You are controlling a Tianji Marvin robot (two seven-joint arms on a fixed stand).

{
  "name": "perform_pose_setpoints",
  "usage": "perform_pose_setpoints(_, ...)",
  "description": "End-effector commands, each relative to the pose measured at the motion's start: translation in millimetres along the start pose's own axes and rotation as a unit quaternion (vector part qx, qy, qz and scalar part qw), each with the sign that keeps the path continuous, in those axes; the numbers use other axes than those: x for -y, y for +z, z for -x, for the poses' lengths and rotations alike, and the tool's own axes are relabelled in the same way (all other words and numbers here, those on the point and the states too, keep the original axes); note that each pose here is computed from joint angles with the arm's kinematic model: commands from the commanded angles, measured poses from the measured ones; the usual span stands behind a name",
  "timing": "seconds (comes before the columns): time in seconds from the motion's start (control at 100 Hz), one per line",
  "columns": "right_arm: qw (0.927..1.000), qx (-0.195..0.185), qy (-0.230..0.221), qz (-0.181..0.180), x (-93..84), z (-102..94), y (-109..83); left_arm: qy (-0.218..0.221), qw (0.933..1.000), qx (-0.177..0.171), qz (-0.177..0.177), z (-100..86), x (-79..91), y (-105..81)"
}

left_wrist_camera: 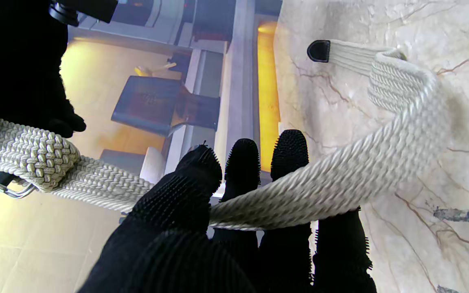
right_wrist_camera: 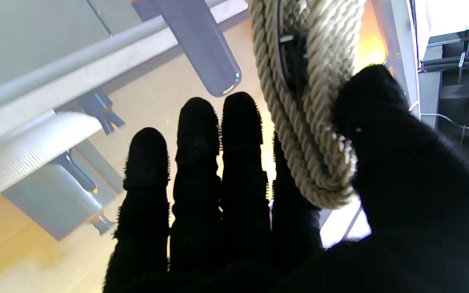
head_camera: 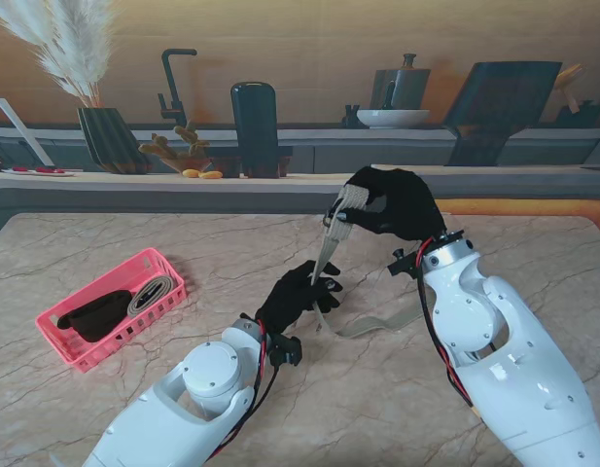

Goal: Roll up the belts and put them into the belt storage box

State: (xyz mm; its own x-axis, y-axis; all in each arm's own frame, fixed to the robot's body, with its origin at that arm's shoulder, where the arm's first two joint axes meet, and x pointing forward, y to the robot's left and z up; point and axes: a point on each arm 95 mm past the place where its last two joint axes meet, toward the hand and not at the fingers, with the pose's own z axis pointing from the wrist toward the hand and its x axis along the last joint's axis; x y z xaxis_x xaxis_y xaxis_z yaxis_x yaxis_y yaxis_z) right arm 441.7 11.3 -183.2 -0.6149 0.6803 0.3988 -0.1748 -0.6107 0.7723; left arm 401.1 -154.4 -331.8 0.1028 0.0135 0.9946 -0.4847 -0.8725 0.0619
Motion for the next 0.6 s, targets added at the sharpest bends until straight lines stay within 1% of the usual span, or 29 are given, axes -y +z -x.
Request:
perform_pose_setpoints(0.0,0.9998,-0.012,-0.008,0.013,-3.0,-3.6,7.5,-0.012,0.9997,0.008,0.021,5.7,-4.1,-5.6)
perform_pose_setpoints(0.06,0.9998,-0.014,-0.015,0.008,3.4,-1.0,6.8,-0.024,0.9989,0.007,0.040,5.6,-5.5,-8.2)
perform_pose_setpoints(0.14,0.9997,-0.017,-0.017,-0.005,15.4,2.6,4.8,-0.053,0.9966,0.006,0.063,4.8,-8.2,-12.3)
perform_pose_setpoints(0.22,0.9994,-0.023,-0.015,-0.022,30.3,5.2,1.4,-0.083,0.9939,0.008,0.072,4.2,-11.7,-15.3)
perform_pose_setpoints(0.35,0.9977,-0.041,-0.015,-0.051,54.3,7.6,-6.6,-0.118,0.9911,0.009,0.059,3.0,-16.5,-16.1)
perform_pose_setpoints(0.44,0.9961,-0.051,-0.014,-0.070,67.4,8.5,-12.7,-0.136,0.9900,0.007,0.038,1.8,-16.9,-15.5)
perform_pose_setpoints(0.59,0.9932,-0.062,-0.003,-0.099,85.9,7.9,-22.7,-0.162,0.9865,-0.011,0.023,0.0,-14.5,-14.1)
